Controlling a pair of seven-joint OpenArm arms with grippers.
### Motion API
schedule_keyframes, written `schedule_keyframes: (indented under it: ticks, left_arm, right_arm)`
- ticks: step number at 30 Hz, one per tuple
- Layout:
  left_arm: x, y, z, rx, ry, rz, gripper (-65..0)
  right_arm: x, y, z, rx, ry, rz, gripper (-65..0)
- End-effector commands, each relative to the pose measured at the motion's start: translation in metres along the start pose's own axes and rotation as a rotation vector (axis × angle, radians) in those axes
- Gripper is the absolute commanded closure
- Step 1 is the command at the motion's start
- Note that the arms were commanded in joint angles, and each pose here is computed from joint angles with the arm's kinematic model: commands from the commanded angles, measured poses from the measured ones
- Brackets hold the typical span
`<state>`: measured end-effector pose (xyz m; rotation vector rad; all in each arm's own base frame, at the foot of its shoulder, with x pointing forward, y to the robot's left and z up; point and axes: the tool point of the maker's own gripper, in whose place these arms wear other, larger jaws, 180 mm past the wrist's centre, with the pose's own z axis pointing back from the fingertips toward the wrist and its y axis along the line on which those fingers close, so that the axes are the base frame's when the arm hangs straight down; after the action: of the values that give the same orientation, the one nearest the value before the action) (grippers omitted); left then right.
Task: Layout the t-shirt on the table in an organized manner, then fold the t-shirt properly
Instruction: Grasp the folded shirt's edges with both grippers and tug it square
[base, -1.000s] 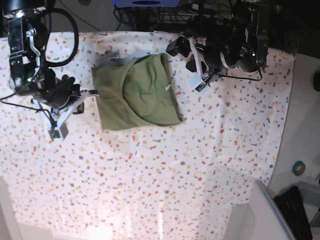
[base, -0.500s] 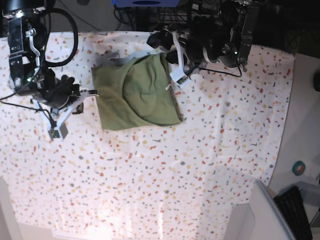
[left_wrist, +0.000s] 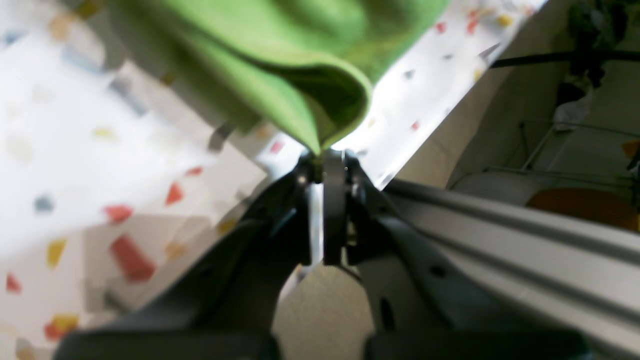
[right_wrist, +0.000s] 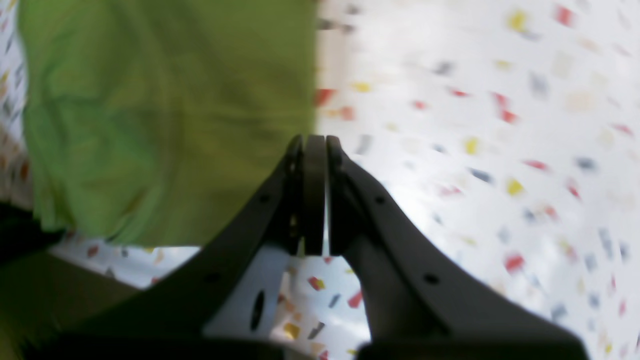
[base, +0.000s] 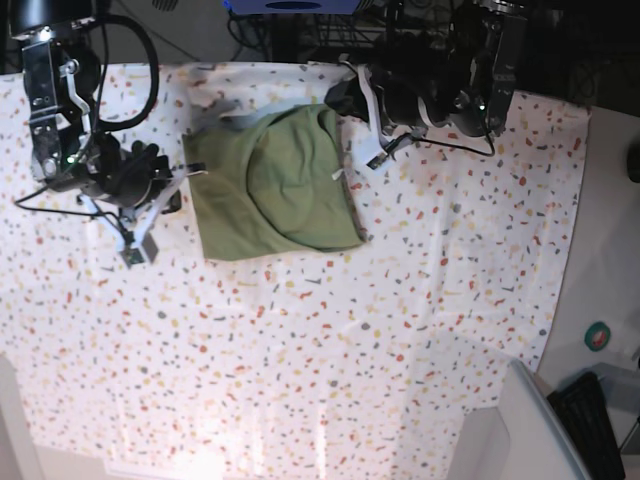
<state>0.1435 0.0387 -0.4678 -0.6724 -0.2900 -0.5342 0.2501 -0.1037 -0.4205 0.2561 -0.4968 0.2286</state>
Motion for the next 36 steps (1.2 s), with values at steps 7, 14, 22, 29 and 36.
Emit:
schedule_keyframes:
  ticks: [7, 14, 22, 29, 36]
  left_arm:
    - [0.012, 0.016, 0.014, 0.039, -0.070, 0.034, 0.0]
    - [0.001, 0.027, 0.023, 0.075, -0.073, 0.077, 0.0]
    - [-0.002, 0.027, 0.023, 0.074, -0.069, 0.082, 0.0]
    - [-0.002, 0.027, 0.023, 0.076, -0.068, 0.083, 0.0]
    - [-0.010, 0.027, 0.024, 0.078, -0.059, 0.099, 0.0]
  right_arm:
    - [0.010, 0.036, -0.022, 0.107, 0.025, 0.109, 0.0]
    - [0.002, 0.033, -0.043, 0.113, 0.035, 0.066, 0.0]
    - [0.001, 0.033, -0.043, 0.113, 0.035, 0.064, 0.0]
    - [0.002, 0.032, -0.043, 0.112, 0.031, 0.064, 0.0]
    - [0.000, 0.032, -0.043, 0.111, 0.038, 0.065, 0.0]
